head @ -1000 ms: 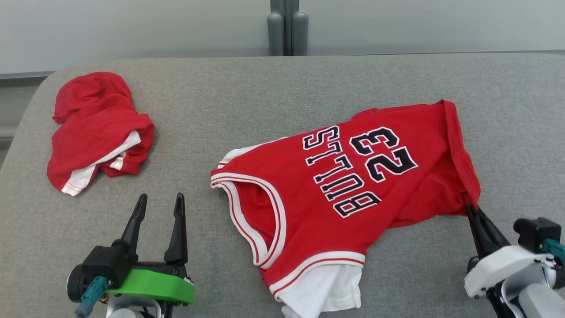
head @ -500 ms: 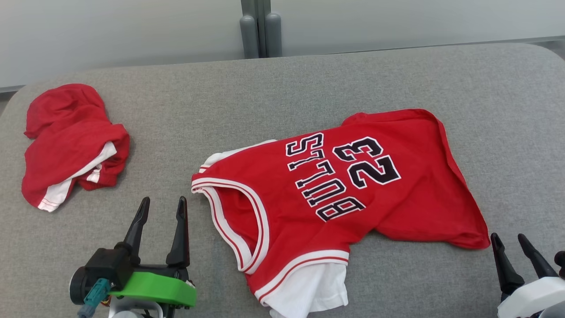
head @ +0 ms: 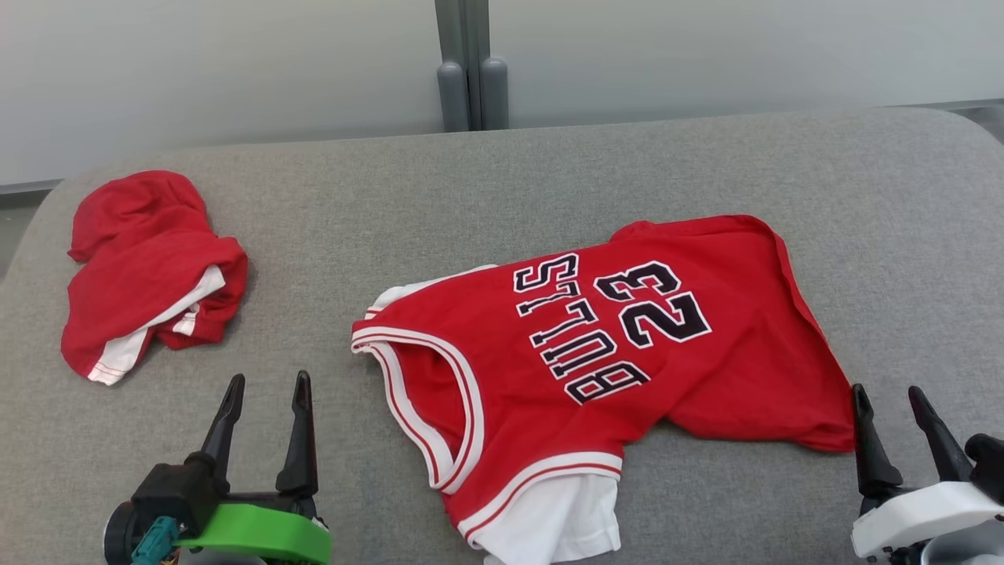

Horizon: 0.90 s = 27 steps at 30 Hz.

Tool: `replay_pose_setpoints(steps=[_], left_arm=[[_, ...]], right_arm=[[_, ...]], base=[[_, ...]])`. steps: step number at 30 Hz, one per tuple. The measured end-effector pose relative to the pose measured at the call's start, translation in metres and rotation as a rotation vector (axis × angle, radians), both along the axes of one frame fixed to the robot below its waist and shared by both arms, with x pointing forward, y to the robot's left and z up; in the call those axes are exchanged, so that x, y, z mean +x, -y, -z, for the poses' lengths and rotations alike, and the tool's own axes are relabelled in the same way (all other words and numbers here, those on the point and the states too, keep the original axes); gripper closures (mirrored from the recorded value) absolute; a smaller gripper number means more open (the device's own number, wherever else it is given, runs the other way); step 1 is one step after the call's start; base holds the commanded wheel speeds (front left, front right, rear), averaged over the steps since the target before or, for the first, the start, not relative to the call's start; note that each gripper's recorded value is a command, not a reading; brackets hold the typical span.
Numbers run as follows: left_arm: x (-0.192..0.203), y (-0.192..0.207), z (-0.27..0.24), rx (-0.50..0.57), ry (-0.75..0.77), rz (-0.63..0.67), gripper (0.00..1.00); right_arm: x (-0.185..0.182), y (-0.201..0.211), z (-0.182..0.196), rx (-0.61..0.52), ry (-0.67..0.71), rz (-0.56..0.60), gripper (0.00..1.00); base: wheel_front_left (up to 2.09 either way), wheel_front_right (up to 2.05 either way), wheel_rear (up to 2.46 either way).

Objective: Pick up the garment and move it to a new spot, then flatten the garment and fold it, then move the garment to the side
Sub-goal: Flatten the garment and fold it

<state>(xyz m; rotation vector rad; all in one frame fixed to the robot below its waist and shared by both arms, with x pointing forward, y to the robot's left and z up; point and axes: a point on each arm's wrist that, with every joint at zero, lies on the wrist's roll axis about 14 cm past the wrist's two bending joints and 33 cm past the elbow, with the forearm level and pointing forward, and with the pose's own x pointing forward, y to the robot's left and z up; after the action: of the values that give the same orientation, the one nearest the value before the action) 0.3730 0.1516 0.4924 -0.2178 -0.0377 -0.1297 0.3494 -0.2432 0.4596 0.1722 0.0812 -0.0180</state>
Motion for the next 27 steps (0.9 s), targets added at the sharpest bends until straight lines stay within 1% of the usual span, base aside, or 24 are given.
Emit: replay_pose_setpoints(steps=[6,9,13,19,22,27], left_arm=[[-0.008,-0.012,-0.005,0.013,0.014,-0.033,0.0],[-0.013,-0.019,-0.005,0.019,0.016,-0.053,0.0],[-0.017,-0.028,-0.007,0.027,0.021,-0.079,0.0],[-0.02,-0.033,-0.005,0.032,0.016,-0.092,0.0],[-0.021,-0.022,0.002,0.031,-0.008,-0.06,0.0],[-0.017,0.007,0.019,0.034,-0.06,0.036,0.0]], right_arm=[[0.007,-0.025,-0.038,-0.011,0.136,-0.038,0.0],[0.006,-0.035,-0.052,-0.023,0.18,-0.056,0.0],[0.006,-0.046,-0.063,-0.025,0.22,-0.073,0.0],[0.005,-0.055,-0.068,-0.028,0.236,-0.085,0.0],[0.003,-0.057,-0.065,-0.029,0.228,-0.089,0.0],[0.006,-0.06,-0.062,-0.028,0.219,-0.096,0.0]], base=[[0.0,0.0,0.0],[0.0,0.0,0.0],[0.0,0.0,0.0],[0.0,0.0,0.0],[0.0,0.0,0.0],[0.0,0.0,0.0]])
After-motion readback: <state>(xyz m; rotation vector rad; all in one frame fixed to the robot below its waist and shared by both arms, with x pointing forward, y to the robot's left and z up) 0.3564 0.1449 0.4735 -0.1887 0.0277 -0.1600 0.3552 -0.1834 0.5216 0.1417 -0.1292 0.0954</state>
